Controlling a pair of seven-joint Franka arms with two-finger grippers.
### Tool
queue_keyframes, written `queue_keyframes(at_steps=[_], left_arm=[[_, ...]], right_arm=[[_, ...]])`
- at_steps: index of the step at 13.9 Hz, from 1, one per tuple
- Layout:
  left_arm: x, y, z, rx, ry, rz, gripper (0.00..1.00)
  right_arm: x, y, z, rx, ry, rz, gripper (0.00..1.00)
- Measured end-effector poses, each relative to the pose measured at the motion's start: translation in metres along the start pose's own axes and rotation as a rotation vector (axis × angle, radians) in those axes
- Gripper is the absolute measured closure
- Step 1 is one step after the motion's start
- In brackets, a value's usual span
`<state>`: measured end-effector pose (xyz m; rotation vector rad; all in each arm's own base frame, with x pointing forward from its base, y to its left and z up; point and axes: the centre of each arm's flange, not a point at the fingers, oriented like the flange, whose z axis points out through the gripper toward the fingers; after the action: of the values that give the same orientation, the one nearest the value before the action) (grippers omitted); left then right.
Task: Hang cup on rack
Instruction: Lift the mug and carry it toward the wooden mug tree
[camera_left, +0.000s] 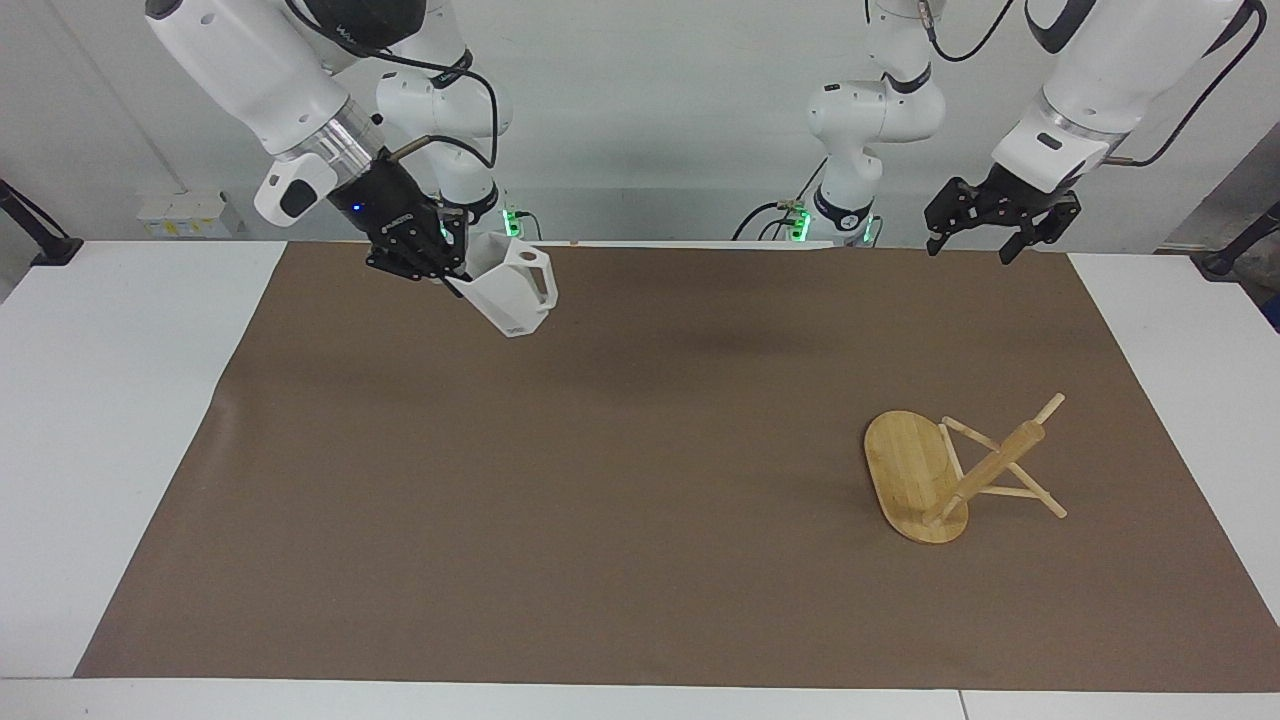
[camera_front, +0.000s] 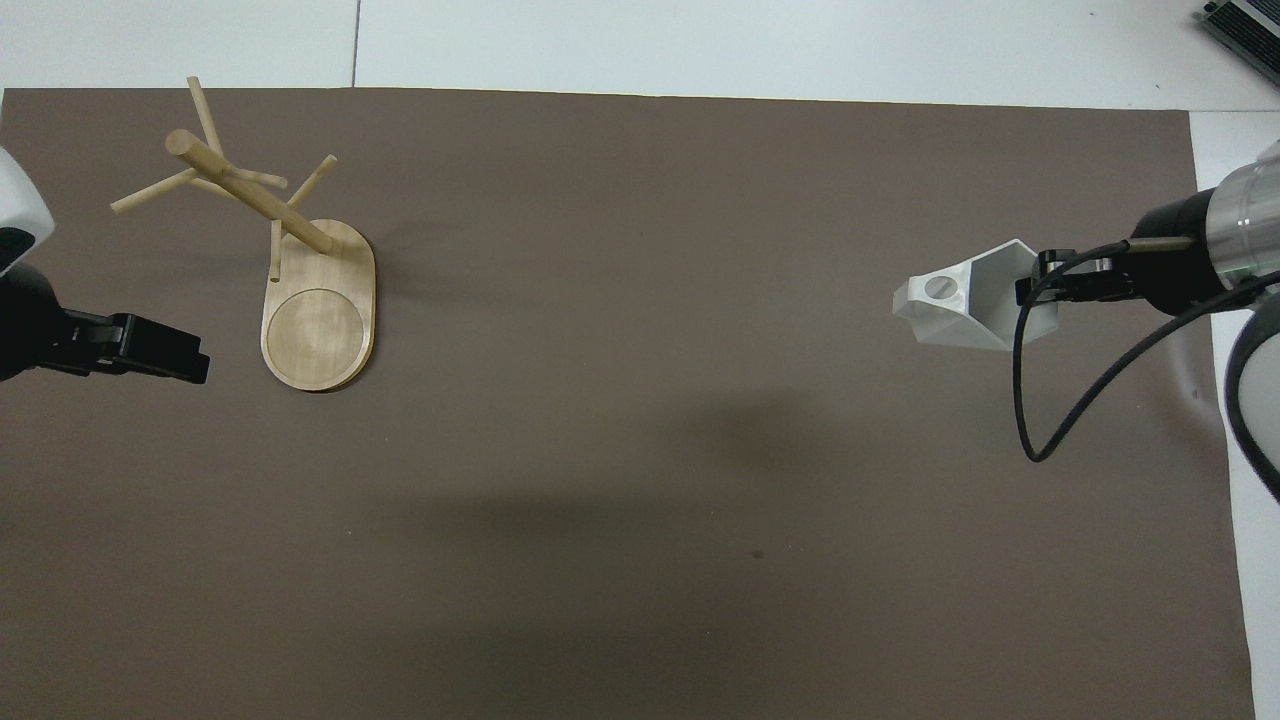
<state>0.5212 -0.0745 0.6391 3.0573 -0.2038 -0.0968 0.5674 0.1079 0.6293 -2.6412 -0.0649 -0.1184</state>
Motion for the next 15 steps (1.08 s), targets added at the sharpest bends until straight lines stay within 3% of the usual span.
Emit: queue_keyframes(at_steps=[2,6,10,15], left_arm=[[0.0,0.0,0.0,0.0,0.0,0.0,0.0],[0.0,0.0,0.0,0.0,0.0,0.0,0.0],[0.0,0.0,0.0,0.0,0.0,0.0,0.0],[0.0,0.0,0.0,0.0,-0.001,-0.019,0.0]], right_arm=[[-0.003,-0.047,0.017,0.03,0.028,-0.006,0.94],[-0.018,-0.133,0.049,0.11,0.075,0.115,0.94],[-0.008,-0.159,0.089,0.239,0.087,0.173,0.94],[-0.005,-0.198,0.189,0.295,0.092,0.156,0.94]])
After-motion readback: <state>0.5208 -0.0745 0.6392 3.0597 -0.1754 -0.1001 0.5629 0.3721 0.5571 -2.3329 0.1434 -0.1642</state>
